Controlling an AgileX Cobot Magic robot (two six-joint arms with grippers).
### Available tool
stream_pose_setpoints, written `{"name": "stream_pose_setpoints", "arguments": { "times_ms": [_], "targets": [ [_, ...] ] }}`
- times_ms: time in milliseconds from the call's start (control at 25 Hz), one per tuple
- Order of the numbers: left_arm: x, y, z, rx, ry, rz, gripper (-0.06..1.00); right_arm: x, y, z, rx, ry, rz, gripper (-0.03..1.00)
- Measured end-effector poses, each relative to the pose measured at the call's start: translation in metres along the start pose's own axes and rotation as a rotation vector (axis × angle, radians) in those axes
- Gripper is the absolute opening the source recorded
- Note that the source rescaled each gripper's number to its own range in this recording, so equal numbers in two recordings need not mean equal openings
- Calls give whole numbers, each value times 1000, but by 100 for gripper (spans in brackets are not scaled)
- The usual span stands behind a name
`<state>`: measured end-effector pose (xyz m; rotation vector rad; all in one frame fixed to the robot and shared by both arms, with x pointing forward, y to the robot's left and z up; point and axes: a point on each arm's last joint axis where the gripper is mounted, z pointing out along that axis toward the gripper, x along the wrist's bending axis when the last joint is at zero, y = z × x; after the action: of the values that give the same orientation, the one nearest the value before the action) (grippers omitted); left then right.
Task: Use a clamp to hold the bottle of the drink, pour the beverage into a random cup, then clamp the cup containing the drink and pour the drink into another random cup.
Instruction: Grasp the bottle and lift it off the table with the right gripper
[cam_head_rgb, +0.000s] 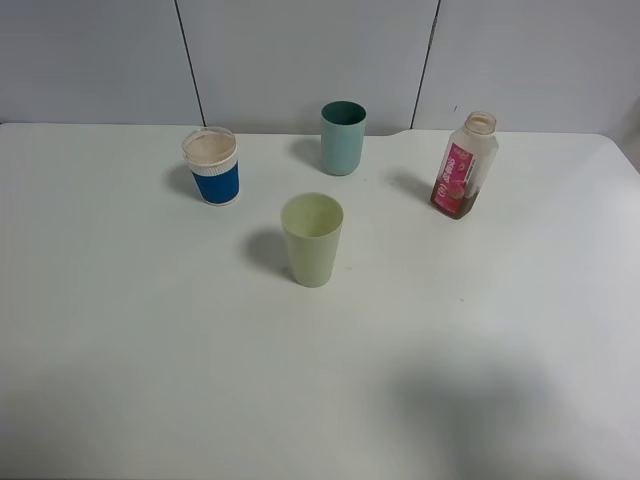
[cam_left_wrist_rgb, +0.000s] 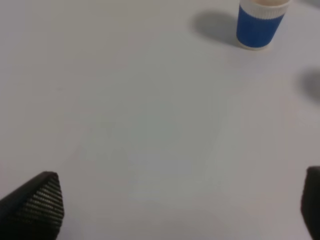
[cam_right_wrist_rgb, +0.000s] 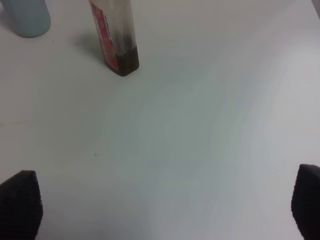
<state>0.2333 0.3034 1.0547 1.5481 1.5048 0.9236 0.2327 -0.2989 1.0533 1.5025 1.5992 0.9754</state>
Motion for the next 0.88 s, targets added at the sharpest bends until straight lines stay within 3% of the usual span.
{"name": "stream_pose_setpoints", "arguments": {
  "times_ms": [760, 880],
  "targets": [
    [0, 0, 0, 0, 0, 0, 100, 0, 0, 0, -1, 5, 11, 100],
    [0, 0, 0, 0, 0, 0, 100, 3, 5, -2, -42, 33, 34, 100]
  ]
}}
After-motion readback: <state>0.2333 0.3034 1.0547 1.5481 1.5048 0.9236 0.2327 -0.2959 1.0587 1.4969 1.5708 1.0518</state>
